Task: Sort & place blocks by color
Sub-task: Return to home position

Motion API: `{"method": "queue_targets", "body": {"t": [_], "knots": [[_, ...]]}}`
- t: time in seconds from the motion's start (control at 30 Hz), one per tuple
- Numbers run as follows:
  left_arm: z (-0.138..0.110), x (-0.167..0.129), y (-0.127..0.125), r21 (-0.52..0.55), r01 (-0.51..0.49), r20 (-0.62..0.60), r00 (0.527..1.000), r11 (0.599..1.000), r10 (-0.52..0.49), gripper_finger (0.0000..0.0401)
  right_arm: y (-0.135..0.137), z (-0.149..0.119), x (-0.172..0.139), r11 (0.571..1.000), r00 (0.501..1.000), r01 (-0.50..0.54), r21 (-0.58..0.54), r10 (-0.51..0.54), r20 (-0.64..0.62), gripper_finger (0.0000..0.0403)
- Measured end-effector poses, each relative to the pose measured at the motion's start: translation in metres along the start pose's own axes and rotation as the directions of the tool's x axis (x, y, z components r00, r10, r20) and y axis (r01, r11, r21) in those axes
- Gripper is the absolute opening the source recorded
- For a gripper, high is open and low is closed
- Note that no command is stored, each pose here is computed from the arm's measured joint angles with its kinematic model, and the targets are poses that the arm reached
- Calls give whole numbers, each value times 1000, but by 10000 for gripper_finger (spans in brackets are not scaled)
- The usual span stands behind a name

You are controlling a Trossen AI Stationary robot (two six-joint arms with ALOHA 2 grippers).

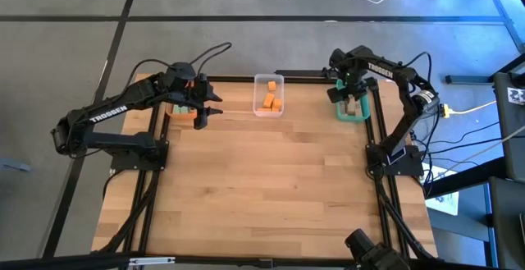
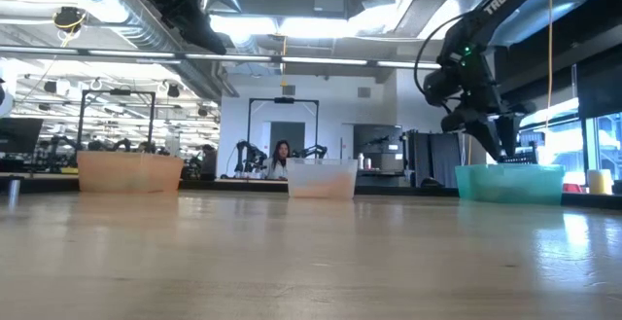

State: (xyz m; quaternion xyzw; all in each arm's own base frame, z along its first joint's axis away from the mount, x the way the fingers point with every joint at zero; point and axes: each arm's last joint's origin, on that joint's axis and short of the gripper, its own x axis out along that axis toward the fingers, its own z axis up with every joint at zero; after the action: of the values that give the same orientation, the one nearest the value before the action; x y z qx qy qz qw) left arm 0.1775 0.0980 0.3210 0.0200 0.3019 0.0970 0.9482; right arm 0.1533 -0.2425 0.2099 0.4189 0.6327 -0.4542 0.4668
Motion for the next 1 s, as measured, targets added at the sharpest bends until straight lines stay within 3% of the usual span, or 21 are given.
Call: {"method": "queue_targets", "body": {"t": [0.17,0.27,0.5,0.9,1.0], "knots": [[0,0,2,1,-60,-18,998,998,60,183,3,-2,-1,1000,1000,1,-18,-1,-2,94],[-1,0,3,3,-121,-40,992,993,121,183,4,-3,-6,1000,1000,4,-26,-5,-7,69],[-1,-1,4,11,-147,-46,988,989,147,183,4,0,-26,1000,1000,-4,-25,5,20,68],[-2,-1,4,5,-147,-46,988,989,147,183,5,1,-27,993,999,-18,-118,22,34,69],[-3,-1,4,2,-143,-59,988,990,143,183,6,1,-27,987,997,-80,-138,82,10,69]]}}
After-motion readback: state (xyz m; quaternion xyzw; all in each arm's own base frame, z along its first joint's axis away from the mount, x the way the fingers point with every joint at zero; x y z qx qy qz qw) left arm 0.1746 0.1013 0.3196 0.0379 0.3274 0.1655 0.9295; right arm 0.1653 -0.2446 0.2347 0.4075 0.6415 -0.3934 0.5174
